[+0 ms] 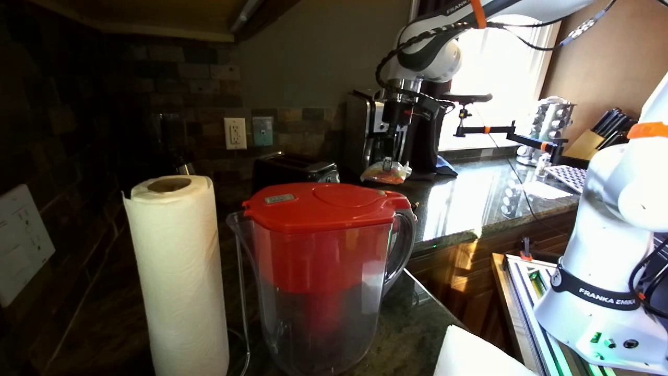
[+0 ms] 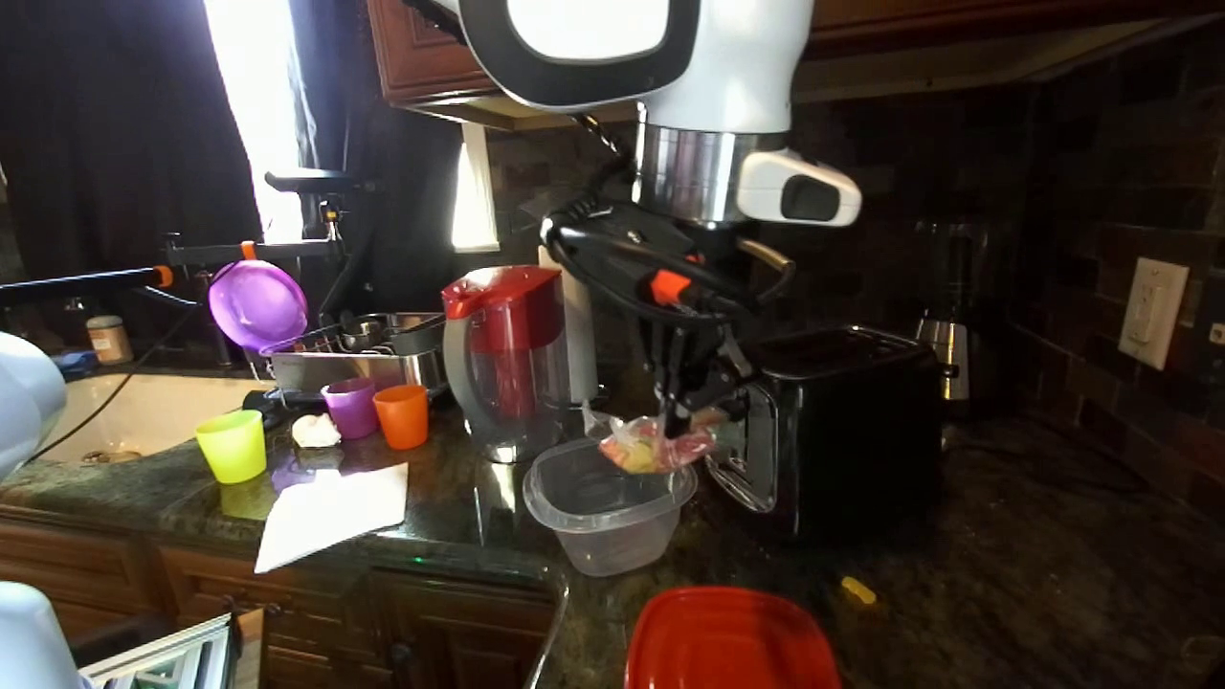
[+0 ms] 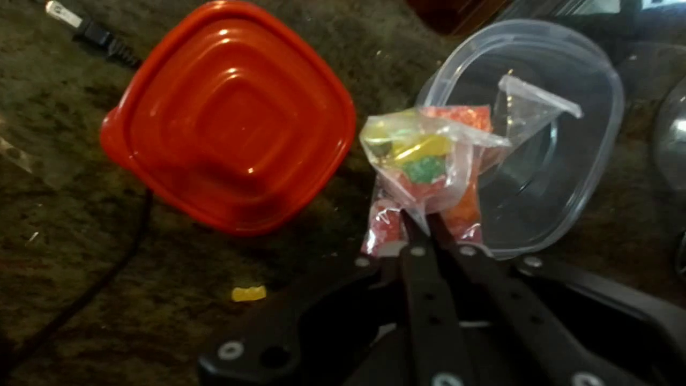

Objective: Open the lunchbox, place the clear packet inside, then close the lunchbox

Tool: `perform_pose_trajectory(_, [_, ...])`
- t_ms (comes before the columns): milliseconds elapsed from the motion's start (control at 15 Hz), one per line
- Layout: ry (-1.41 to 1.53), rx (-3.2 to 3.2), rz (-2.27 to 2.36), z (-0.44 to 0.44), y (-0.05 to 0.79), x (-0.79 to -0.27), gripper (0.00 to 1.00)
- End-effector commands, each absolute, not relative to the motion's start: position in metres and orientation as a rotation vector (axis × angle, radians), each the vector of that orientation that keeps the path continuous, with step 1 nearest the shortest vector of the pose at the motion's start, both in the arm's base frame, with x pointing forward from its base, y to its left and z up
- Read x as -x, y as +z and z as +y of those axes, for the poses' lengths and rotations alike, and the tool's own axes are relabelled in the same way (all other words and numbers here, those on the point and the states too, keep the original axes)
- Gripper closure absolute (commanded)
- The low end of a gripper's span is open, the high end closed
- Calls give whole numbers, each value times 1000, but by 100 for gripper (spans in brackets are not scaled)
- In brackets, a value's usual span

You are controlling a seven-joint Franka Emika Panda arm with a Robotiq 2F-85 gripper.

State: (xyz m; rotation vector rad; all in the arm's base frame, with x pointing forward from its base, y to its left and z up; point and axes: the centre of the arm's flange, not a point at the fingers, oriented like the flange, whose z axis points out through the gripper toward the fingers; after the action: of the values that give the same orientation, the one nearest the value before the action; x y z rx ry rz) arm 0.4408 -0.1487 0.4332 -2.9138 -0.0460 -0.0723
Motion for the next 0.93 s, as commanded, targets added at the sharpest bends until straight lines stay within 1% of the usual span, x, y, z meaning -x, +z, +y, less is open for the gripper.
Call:
perform_pose_trajectory(0, [-33,2882,-184,-104,433,-414,99])
perform_pose_trajectory(400, [30,2868,-245,-54,400,-429,99])
perform_pose_trajectory(867, [12,2890,-258,-44,378,-450,99])
